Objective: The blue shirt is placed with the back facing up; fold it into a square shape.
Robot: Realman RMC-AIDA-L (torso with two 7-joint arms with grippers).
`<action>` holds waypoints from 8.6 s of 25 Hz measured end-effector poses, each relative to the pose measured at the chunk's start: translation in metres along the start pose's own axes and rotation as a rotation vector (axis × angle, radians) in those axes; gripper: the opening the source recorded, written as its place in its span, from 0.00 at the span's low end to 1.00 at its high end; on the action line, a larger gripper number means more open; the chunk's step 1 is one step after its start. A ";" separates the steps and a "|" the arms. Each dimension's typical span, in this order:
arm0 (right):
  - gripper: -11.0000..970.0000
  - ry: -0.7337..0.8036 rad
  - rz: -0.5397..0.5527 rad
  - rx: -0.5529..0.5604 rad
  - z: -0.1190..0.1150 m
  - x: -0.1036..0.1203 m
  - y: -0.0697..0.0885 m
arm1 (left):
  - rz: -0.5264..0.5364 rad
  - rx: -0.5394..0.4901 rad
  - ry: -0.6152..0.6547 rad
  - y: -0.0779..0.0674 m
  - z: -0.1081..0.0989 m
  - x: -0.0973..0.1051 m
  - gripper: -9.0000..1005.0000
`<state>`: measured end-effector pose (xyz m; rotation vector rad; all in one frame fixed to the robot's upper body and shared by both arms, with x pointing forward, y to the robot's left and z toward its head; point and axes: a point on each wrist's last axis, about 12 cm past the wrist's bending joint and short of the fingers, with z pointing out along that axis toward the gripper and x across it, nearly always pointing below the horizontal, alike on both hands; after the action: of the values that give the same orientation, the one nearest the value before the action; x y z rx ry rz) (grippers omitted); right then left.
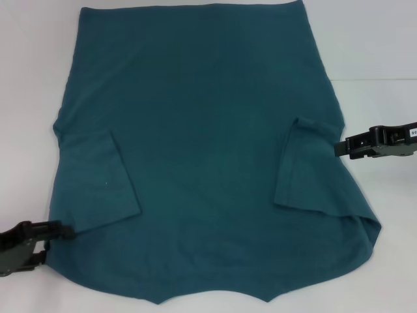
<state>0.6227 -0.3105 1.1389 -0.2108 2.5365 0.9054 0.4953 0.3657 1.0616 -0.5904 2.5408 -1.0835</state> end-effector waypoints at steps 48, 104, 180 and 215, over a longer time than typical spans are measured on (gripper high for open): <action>0.41 0.076 0.054 -0.069 -0.045 0.031 -0.023 | 0.136 0.207 -0.020 -0.025 0.002 -0.010 0.04; 0.76 0.262 -0.087 0.116 0.019 0.042 -0.006 | 0.112 0.192 -0.043 -0.023 0.007 -0.013 0.04; 0.06 0.412 0.050 -0.049 -0.029 0.095 -0.015 | 0.184 0.127 0.280 -0.010 -0.034 0.033 0.04; 0.09 -0.346 0.025 0.212 0.039 -0.033 -0.006 | 0.243 -0.038 -0.272 -0.129 0.097 -0.101 0.04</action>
<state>0.6679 -0.2911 1.1236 0.0407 2.2913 0.6128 0.6569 0.2750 1.1056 -0.3946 2.3265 -0.8125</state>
